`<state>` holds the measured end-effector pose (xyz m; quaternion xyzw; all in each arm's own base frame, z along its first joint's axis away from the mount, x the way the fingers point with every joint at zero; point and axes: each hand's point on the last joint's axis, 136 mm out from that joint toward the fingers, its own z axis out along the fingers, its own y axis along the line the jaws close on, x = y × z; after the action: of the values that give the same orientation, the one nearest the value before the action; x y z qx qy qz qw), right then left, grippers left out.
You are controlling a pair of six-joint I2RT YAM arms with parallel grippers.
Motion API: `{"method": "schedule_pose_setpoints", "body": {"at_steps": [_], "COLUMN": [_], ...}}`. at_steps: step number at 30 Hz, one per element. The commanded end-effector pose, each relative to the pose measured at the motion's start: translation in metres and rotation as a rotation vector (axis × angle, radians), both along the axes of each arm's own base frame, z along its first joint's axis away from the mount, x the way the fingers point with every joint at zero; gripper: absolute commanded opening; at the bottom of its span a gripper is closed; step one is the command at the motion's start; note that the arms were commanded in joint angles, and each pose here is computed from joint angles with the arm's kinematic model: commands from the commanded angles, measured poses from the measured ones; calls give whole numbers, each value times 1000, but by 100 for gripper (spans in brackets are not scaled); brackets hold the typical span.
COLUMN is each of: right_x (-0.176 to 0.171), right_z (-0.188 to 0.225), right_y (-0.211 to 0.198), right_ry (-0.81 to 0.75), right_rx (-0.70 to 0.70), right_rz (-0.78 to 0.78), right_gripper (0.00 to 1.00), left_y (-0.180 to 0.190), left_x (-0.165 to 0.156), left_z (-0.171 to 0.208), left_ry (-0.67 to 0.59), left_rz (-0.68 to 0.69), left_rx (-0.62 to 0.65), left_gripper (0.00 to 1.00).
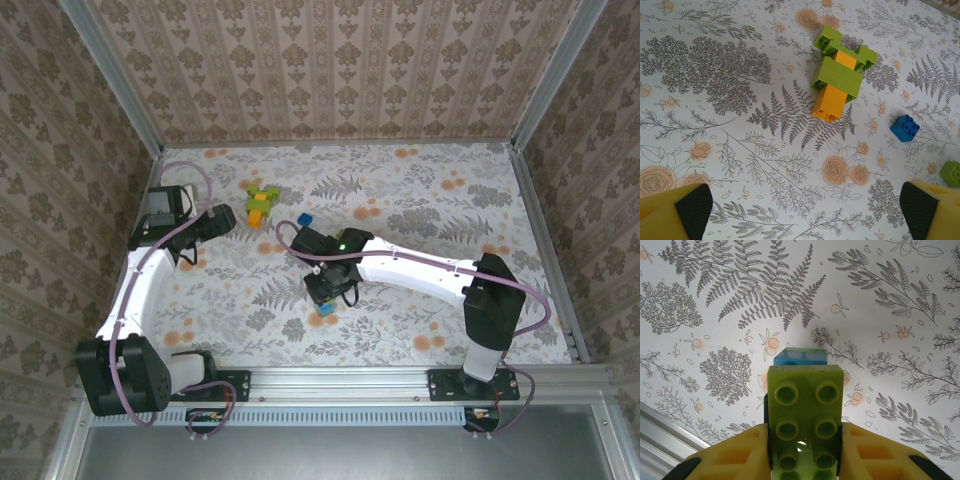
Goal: Assemble a carrot with lego
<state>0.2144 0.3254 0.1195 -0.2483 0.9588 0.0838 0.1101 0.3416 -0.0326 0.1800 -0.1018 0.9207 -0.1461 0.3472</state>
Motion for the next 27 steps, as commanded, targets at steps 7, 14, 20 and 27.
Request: {"method": "schedule_pose_setpoints", "body": {"at_steps": [7, 14, 20, 27], "right_x": [-11, -13, -14, -16], "right_z": [-3, -8, -13, -23], "right_y": [-3, 0, 3, -5], "right_ry": [54, 68, 81, 80], "right_rx": [-45, -51, -69, -142], "right_rz": [5, -6, -11, -15], "right_gripper": [32, 32, 32, 32], "left_y": [-2, -2, -2, -3], "left_x": [1, 1, 1, 1], "left_z": [4, 4, 5, 4], "left_ry": [-1, -4, -6, -5], "left_rz": [-19, -21, -21, -22], "left_rx": [19, 19, 16, 14], "left_gripper": [100, 100, 100, 100]}}
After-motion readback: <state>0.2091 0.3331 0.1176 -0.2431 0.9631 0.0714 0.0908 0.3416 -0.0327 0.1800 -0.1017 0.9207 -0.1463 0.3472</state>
